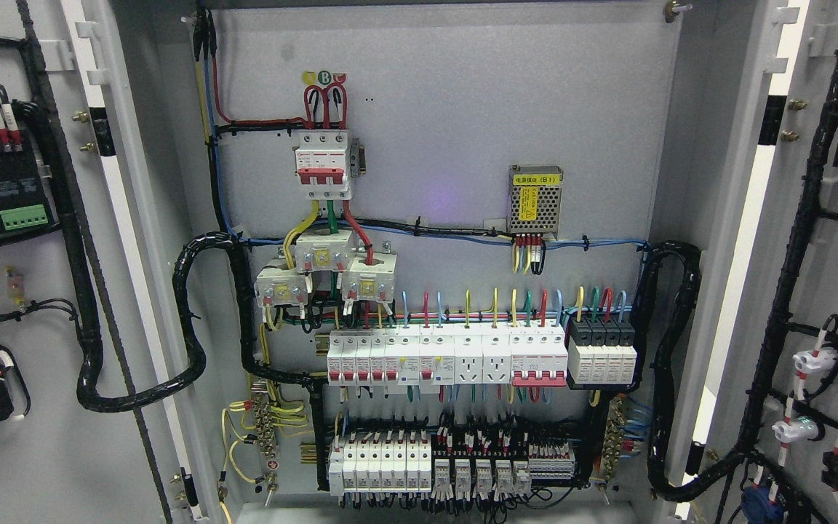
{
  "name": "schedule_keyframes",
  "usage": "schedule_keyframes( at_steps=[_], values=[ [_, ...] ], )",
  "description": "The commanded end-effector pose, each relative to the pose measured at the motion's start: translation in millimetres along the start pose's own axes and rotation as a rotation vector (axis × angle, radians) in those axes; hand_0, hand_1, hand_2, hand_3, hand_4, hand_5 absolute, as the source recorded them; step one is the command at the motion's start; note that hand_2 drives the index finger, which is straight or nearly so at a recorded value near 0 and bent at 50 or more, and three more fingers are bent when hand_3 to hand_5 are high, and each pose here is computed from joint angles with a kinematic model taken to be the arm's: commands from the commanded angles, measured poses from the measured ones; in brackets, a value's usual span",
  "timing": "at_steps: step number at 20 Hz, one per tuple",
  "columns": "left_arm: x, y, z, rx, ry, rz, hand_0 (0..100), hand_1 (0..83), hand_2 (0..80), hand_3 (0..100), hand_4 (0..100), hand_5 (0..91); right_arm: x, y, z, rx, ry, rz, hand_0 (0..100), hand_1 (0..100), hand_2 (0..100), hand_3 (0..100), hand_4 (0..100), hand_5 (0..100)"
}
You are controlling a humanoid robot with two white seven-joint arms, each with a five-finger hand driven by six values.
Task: Open door with both hands
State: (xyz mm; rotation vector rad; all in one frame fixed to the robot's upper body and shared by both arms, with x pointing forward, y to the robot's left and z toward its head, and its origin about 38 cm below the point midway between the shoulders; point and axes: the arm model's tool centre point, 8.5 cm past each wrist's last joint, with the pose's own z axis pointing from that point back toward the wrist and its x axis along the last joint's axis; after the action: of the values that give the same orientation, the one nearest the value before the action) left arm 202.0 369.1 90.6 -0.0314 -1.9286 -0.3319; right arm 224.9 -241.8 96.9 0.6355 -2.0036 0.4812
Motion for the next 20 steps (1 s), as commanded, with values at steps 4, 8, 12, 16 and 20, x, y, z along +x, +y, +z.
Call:
schedule_keyframes(
  at_steps=[4, 8, 12, 16, 20],
  values=[
    [-51.2, -134.6, 49.3, -0.141, 0.191, 0.154, 0, 0.0, 0.0, 0, 3, 0.0, -74.5, 70.0, 66.7, -0.157, 0.229, -0.193, 0, 0, 0, 0, 0, 0],
    [-74.6, -164.1, 83.9, -0.186, 0.320, 0.169, 0, 0.0, 0.0, 0, 3, 0.0, -86.0, 85.2, 110.1, -0.209, 0.352, -0.229, 0, 0, 0, 0, 0, 0],
    [-104.4, -177.7, 130.0, -0.173, 0.492, 0.193, 0, 0.0, 0.0, 0, 3, 0.0, -100.6, 94.0, 143.8, -0.247, 0.462, -0.244, 0, 0, 0, 0, 0, 0],
    [-127.1, -187.2, 173.2, -0.162, 0.646, 0.214, 0, 0.0, 0.0, 0, 3, 0.0, -101.8, 119.6, 197.5, -0.275, 0.611, -0.284, 0, 0, 0, 0, 0, 0],
    [-147.5, -197.9, 220.9, -0.157, 0.821, 0.237, 0, 0.0, 0.0, 0, 3, 0.0, -91.2, 148.0, 242.3, -0.296, 0.733, -0.332, 0, 0, 0, 0, 0, 0]
  ],
)
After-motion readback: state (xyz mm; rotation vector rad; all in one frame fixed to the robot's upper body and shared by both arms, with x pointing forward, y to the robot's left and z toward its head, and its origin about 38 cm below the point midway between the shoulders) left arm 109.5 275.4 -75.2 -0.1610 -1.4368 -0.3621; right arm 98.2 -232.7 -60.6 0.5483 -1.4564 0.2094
